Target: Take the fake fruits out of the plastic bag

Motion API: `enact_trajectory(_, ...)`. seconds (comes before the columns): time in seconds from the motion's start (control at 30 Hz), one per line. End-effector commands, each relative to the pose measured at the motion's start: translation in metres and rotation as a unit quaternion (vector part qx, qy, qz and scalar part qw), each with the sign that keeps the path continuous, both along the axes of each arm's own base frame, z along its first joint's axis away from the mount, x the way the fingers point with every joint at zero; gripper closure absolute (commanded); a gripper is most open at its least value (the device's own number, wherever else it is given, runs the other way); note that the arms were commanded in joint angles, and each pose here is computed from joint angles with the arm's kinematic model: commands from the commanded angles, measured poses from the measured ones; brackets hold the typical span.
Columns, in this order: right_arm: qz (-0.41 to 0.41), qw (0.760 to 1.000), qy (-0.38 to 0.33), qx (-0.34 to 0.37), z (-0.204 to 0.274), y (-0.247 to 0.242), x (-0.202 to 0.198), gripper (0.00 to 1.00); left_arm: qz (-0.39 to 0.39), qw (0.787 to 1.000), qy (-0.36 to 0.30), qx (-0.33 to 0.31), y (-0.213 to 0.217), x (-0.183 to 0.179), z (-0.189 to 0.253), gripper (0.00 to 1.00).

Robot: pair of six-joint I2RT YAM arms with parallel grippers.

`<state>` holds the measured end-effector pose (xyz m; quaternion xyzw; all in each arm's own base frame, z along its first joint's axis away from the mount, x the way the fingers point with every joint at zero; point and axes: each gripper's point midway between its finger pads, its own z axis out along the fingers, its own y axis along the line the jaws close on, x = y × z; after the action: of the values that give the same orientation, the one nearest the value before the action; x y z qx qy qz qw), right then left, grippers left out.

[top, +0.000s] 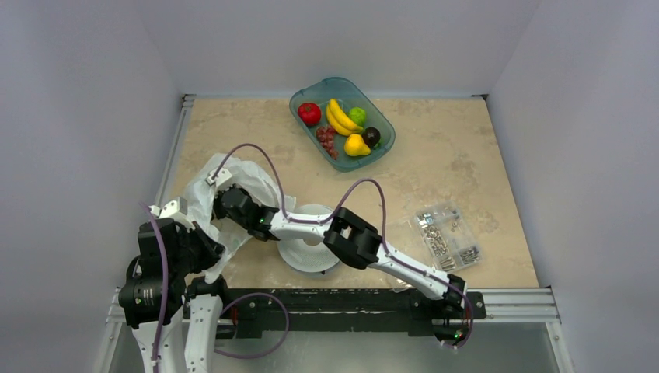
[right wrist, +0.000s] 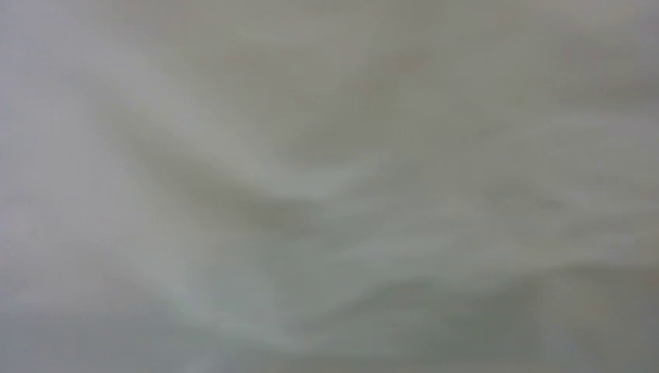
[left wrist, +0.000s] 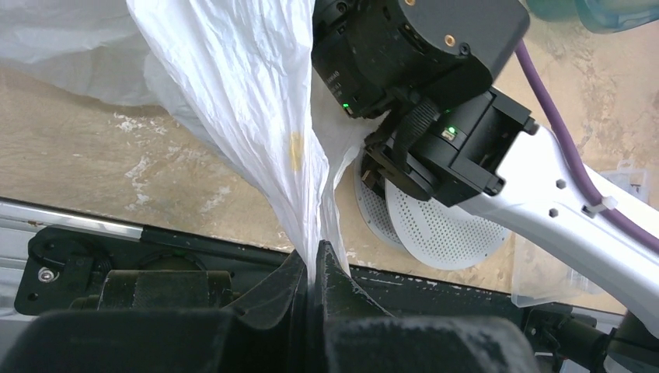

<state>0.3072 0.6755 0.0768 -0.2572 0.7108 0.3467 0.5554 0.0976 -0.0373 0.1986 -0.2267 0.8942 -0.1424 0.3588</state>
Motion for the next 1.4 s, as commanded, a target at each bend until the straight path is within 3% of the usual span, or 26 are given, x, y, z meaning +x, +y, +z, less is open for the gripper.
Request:
enact_trajectory(0.0,-0.02,1.0,0.003,0.018,0.015,0.006,0.02,0.42,-0.01,1.0,-0.007,-0.004,-0.003,0.001,0.002,1.0)
enact_trajectory(0.33,-0.133,0.99,0.016,0.035,0.036,-0.039,0.067,0.78,-0.007,1.0,-0.007,-0.005,-0.003,0.001,0.001,1.0)
enact_trajectory(0.53,-0.18,0.983,-0.002,0.046,0.074,-0.084,0.094,0.89,-0.015,1.0,-0.004,-0.012,-0.006,0.003,-0.001,1.0)
enact_trajectory(0.63,-0.195,0.979,-0.017,0.061,0.099,-0.107,0.094,0.91,-0.032,0.999,-0.001,-0.026,-0.012,0.007,-0.003,1.0)
enact_trajectory(0.83,-0.257,0.966,-0.025,0.03,0.1,-0.155,0.091,0.95,-0.101,0.991,0.014,-0.087,-0.038,0.015,-0.005,1.0)
enact_trajectory(1.0,-0.413,0.911,-0.016,-0.011,0.099,-0.234,0.09,1.0,-0.095,0.994,0.01,-0.048,-0.028,0.01,0.002,1.0)
enact_trajectory(1.1,-0.428,0.903,0.017,-0.007,0.097,-0.26,0.074,1.0,-0.076,0.997,0.013,-0.031,-0.021,0.006,0.006,1.0)
enact_trajectory(1.17,-0.354,0.935,0.025,-0.015,0.102,-0.248,0.054,1.0,-0.061,0.998,0.004,-0.019,-0.016,0.003,0.008,1.0)
enact_trajectory(1.23,-0.203,0.979,0.004,-0.003,0.109,-0.205,0.026,0.88,-0.056,0.998,-0.004,-0.016,-0.014,0.003,0.007,1.0)
enact_trajectory(1.37,-0.051,0.999,0.012,-0.004,0.095,-0.152,-0.014,0.74,-0.068,0.997,-0.002,-0.031,-0.021,0.001,0.006,1.0)
